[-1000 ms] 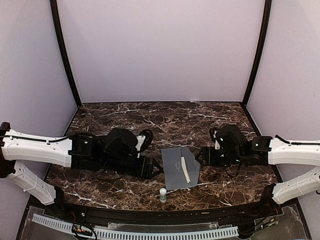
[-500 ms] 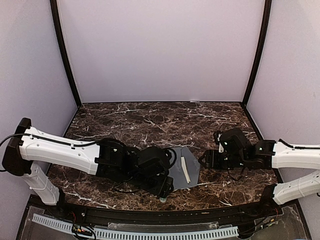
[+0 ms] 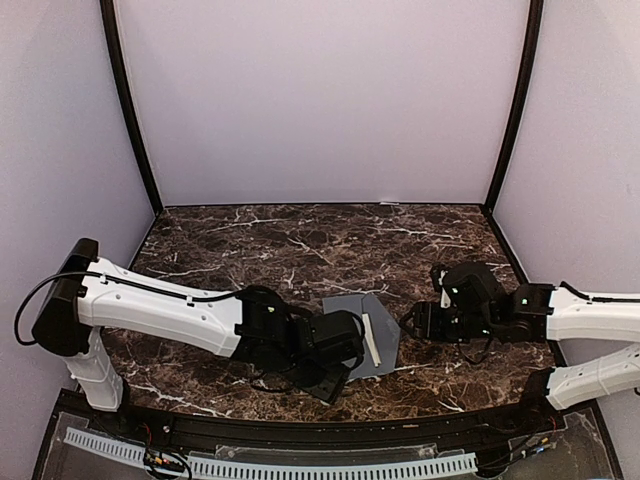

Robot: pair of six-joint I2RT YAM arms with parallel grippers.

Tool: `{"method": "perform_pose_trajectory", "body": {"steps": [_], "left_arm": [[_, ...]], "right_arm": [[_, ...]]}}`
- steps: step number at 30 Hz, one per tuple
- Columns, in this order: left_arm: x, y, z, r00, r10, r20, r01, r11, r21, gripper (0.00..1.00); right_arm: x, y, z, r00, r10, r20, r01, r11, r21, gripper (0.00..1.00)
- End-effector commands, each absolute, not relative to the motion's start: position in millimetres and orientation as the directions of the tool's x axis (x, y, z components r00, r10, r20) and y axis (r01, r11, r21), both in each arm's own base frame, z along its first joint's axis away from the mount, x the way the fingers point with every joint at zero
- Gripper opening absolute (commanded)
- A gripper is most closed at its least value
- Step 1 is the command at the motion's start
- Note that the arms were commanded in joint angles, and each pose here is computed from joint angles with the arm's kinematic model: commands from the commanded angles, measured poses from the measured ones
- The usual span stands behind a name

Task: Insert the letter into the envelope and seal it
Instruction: Pick up the solid glue from the center of the board.

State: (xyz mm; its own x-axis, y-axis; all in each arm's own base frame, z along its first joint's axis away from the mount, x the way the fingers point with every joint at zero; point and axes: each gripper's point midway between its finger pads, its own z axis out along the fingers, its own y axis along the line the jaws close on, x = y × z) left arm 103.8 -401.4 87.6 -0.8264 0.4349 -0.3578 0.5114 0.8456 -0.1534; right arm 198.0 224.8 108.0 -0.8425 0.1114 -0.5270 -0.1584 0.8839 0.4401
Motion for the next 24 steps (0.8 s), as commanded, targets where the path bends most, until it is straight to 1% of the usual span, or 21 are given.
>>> {"method": "perform_pose_trajectory", "body": {"steps": [1,5,13,14,15,16,17,19,23,24], "left_arm": [[103.4,-390.1,91.1,-0.817,0.465,-0.342,0.521,0.849,-0.090,0.56],[102.2,-390.2,91.6,-0.818,0.464,-0.338,0.520,0.849,-0.093,0.46],[99.5,-394.0,86.3,-0.823,0.454,-0.342,0.520,0.845,-0.128,0.35],[99.0,-392.6,84.5,-0.826,0.451,-0.339,0.516,0.847,-0.130,0.30],[99.2,-394.4,87.0,-0.827,0.442,-0.348,0.513,0.846,-0.144,0.28],[99.3,-392.5,85.7,-0.832,0.433,-0.348,0.504,0.851,-0.146,0.22],[99.5,-391.9,88.0,-0.833,0.422,-0.358,0.500,0.851,-0.159,0.19],[101.4,-391.3,95.2,-0.838,0.388,-0.384,0.483,0.855,-0.190,0.14],[110.7,-389.2,129.3,-0.839,0.259,-0.479,0.434,0.850,-0.300,0.08],[113.9,-387.7,148.3,-0.835,0.205,-0.510,0.419,0.839,-0.348,0.08]], "right_arm": [[201.0,230.3,110.8,-0.832,0.133,-0.538,-0.159,0.873,0.461,0.67],[202.3,232.7,109.5,-0.835,0.124,-0.537,-0.162,0.876,0.454,0.67],[204.0,234.8,112.7,-0.832,0.121,-0.541,-0.167,0.876,0.453,0.67],[203.9,234.5,113.6,-0.832,0.122,-0.542,-0.167,0.875,0.454,0.67],[203.7,234.2,113.8,-0.831,0.122,-0.542,-0.167,0.875,0.454,0.67],[203.3,233.9,114.3,-0.831,0.122,-0.542,-0.168,0.875,0.454,0.67],[203.1,234.3,115.9,-0.831,0.124,-0.542,-0.170,0.872,0.459,0.67],[202.2,235.9,120.2,-0.829,0.128,-0.544,-0.178,0.862,0.474,0.67],[197.1,248.5,145.6,-0.818,0.149,-0.555,-0.238,0.790,0.564,0.67],[194.9,252.8,155.3,-0.814,0.162,-0.558,-0.259,0.758,0.599,0.68]]}}
